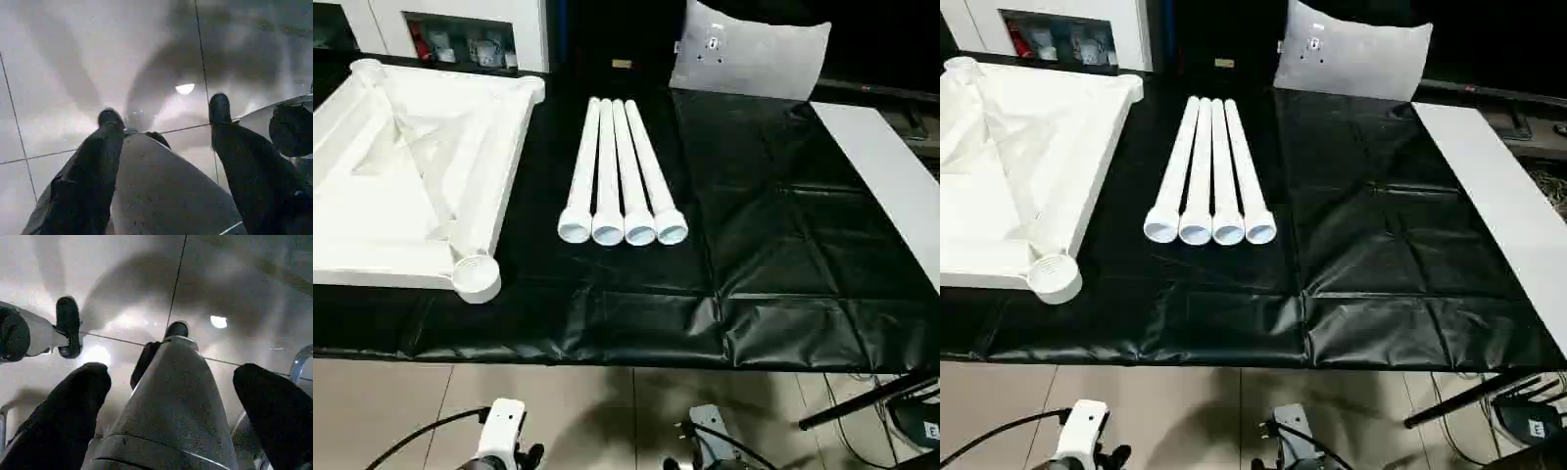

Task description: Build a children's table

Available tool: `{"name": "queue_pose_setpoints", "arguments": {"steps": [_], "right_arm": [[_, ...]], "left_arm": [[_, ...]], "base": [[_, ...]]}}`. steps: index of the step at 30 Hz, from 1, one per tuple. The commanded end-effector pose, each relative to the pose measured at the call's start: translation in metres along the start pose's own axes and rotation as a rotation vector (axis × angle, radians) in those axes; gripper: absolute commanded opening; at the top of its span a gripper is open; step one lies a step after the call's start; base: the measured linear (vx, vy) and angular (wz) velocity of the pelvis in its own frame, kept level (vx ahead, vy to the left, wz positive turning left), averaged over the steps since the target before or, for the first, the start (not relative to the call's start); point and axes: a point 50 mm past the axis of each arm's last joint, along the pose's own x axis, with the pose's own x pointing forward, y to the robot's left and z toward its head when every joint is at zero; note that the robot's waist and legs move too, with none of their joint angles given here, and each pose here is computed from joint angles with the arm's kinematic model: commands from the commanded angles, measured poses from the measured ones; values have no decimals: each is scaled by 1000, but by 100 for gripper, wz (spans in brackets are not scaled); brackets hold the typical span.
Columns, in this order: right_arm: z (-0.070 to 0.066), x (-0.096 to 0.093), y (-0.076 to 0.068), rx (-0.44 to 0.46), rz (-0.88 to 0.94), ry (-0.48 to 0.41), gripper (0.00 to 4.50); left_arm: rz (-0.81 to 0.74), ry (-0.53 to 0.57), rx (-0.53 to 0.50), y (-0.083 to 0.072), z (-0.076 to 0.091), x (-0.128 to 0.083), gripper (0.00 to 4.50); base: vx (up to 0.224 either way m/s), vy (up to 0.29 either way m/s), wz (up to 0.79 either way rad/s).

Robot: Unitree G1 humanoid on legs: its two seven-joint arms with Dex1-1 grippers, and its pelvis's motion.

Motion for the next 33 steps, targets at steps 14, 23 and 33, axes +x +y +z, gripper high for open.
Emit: {"name": "queue_pose_setpoints", "arguments": {"steps": [14,23,33], "right_arm": [[-27,-1,1,18,4,100,433],[-27,-1,1,18,4,100,433],[-27,-1,1,18,4,100,433]], "left_arm": [[-12,168,-19,-8,-44,-3,329],[-12,168,-19,-8,-44,-3,329],[-12,168,-19,-8,-44,-3,329]], "base": [[0,0,0],[0,0,0],[0,0,0]]}}
